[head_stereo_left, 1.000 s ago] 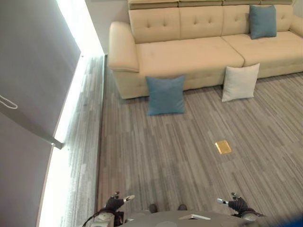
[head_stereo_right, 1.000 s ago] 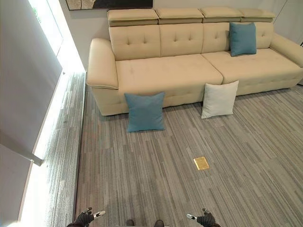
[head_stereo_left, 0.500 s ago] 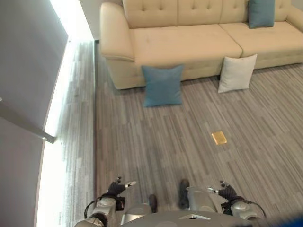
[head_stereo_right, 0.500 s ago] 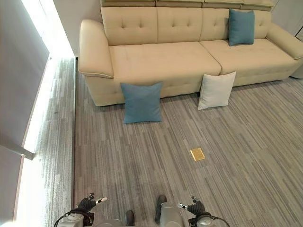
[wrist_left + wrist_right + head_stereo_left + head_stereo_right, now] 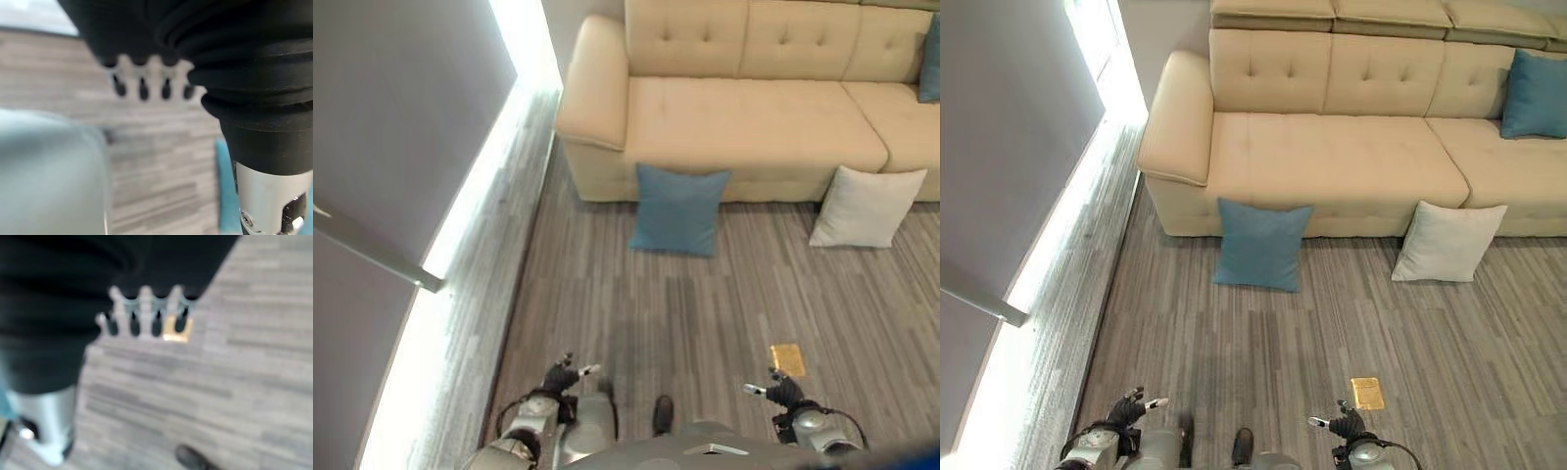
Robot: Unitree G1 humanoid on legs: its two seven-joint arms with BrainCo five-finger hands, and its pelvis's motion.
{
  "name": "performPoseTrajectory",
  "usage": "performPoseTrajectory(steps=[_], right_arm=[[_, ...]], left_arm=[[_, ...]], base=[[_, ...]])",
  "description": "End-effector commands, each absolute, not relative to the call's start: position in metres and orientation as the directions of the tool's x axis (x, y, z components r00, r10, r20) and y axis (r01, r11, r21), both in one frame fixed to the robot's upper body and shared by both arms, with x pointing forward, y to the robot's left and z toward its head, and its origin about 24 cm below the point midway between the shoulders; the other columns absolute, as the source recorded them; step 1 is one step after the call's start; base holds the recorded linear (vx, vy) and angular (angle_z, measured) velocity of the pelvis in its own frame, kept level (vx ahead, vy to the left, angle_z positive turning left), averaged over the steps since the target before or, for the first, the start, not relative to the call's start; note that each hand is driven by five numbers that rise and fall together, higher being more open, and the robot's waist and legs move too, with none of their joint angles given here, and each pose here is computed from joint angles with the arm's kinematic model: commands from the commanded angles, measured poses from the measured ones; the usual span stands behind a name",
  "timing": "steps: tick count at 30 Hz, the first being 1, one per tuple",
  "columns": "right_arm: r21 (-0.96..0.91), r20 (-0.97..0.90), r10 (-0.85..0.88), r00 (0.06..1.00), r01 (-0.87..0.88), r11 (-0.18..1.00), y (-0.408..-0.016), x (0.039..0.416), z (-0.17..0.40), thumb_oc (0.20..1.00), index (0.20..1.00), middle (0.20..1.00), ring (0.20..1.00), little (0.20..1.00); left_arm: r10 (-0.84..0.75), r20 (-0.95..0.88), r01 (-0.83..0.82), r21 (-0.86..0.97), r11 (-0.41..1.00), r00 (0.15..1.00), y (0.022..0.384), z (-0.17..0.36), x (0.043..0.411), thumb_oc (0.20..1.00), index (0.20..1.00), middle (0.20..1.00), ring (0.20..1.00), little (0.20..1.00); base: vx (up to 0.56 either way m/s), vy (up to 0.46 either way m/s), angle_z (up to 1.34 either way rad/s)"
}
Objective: Pick up all the scattered cushions and arrange them neatly on the sofa.
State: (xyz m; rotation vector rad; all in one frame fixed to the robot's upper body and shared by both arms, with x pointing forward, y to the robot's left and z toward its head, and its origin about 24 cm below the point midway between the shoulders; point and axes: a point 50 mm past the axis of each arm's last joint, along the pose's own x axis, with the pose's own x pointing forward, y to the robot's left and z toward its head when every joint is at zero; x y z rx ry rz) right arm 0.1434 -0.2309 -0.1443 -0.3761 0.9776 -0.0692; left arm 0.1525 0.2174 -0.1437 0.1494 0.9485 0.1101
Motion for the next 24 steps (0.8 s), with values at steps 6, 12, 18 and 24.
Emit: performPoseTrajectory(steps=[6, 12, 18, 24], right_arm=[[-0.356, -0.759, -0.189, 0.624, -0.154, 0.922, -0.225, 0.156, -0.138, 1.000, 1.000, 1.000, 1.000, 1.000], [-0.358, -0.750, -0.179, 0.637, -0.163, 0.919, -0.225, 0.159, -0.136, 1.000, 1.000, 1.000, 1.000, 1.000], [-0.363, -0.757, -0.171, 0.631, -0.187, 0.913, -0.226, 0.155, -0.138, 1.000, 1.000, 1.000, 1.000, 1.000], [-0.359, -0.748, -0.180, 0.639, -0.161, 0.919, -0.231, 0.156, -0.136, 1.000, 1.000, 1.000, 1.000, 1.000]], left_arm=[[0.184, -0.825, 0.000, 0.218, 0.976, 0.534, 0.223, -0.149, 0.136, 1.000, 1.000, 1.000, 1.000, 1.000], [0.187, -0.809, 0.004, 0.228, 0.974, 0.558, 0.227, -0.146, 0.143, 1.000, 1.000, 1.000, 1.000, 1.000], [0.173, -0.824, 0.019, 0.217, 0.976, 0.539, 0.222, -0.150, 0.134, 1.000, 1.000, 1.000, 1.000, 1.000], [0.156, -0.823, 0.037, 0.210, 0.977, 0.547, 0.218, -0.149, 0.139, 1.000, 1.000, 1.000, 1.000, 1.000]], base=[[0.29, 0.184, -0.79], [0.19, -0.024, 0.15], [0.19, -0.148, 0.12], [0.07, -0.189, 0.06]])
